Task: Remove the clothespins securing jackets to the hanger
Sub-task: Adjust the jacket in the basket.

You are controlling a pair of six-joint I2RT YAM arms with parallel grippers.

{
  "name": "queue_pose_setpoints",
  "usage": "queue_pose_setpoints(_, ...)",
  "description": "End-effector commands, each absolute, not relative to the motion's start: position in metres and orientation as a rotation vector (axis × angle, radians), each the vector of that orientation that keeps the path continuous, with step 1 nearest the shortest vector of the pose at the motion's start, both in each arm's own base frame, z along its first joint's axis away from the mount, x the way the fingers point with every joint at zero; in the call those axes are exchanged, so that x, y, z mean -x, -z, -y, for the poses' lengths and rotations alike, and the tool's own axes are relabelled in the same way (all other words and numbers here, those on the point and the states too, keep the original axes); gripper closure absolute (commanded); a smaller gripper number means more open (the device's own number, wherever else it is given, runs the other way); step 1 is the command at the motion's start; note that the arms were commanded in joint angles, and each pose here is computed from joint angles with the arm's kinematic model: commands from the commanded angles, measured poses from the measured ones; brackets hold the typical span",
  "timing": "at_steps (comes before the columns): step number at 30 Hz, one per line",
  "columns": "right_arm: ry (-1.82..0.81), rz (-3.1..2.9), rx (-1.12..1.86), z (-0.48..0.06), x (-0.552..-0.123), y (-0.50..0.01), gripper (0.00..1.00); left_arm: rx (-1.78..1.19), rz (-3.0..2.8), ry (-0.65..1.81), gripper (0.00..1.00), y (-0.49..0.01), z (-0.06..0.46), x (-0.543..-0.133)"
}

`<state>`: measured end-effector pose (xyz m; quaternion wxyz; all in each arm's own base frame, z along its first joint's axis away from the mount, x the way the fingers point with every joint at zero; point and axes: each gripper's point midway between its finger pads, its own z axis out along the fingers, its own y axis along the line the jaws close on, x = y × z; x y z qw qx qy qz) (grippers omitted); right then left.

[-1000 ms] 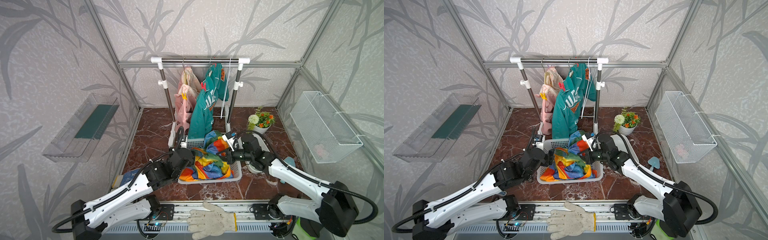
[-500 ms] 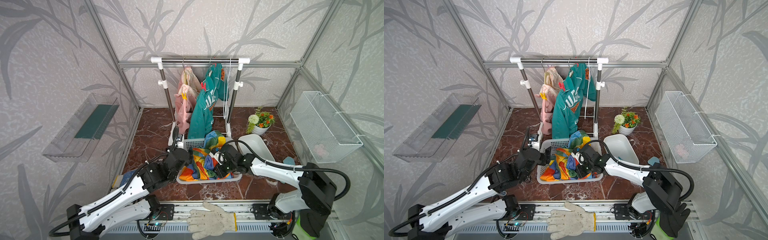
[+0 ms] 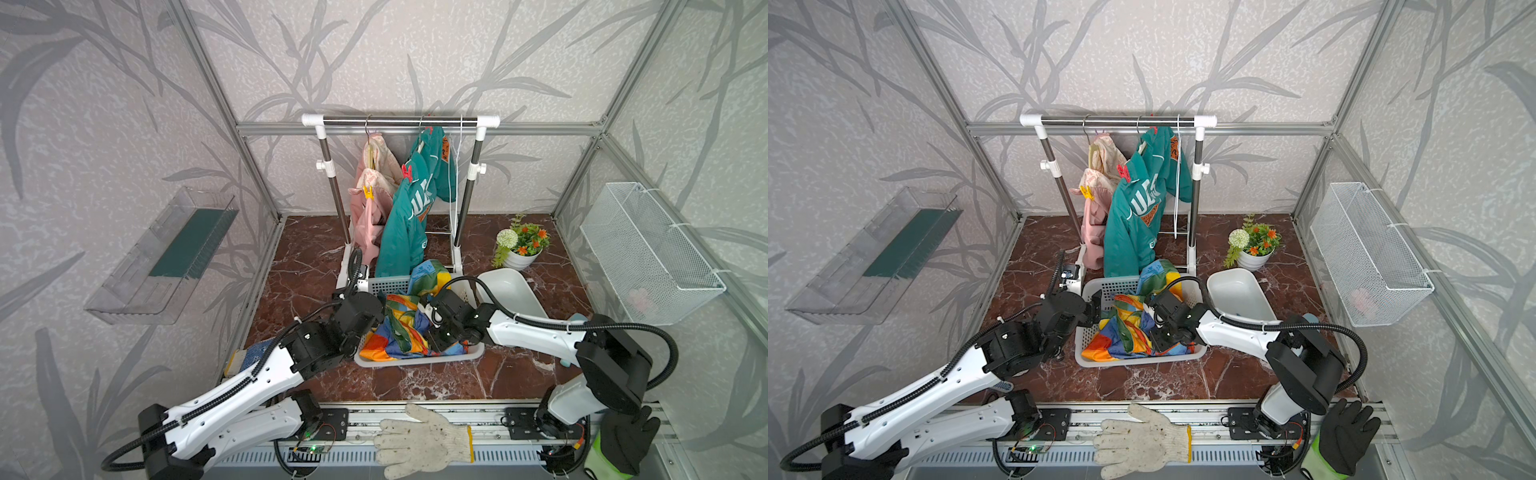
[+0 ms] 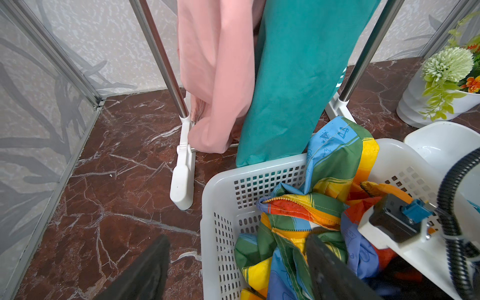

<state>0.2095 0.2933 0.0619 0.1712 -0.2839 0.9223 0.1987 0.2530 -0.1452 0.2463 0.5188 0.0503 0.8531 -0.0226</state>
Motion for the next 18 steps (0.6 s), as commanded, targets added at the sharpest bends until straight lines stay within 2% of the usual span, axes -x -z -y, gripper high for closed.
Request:
queue_pose_setpoints(1,-0.525,-2.577,0.824,-0.281,-0.205,-0.080,0.34,-0.116,-2.031,0.010,0.19,-0.255,0.138,-0.255)
queue_pose_setpoints(8,-0.488,-2.419,0.764,-0.264,-0.216,-0.148,0.18,-0.149,-2.029,-0.021,0.19,-0.256,0.138,-0.258)
queue_pose_setpoints(14,-0.612,-2.311,0.643,-0.245,-0.232,-0.193,0.03,-0.156,-2.016,-0.016,0.19,-0.261,0.139,-0.260)
queue_pose_setpoints(18,-0.711,-2.246,0.543,-0.227,-0.255,-0.213,0.00,-0.155,-2.018,-0.013,0.19,-0.260,0.139,-0.260)
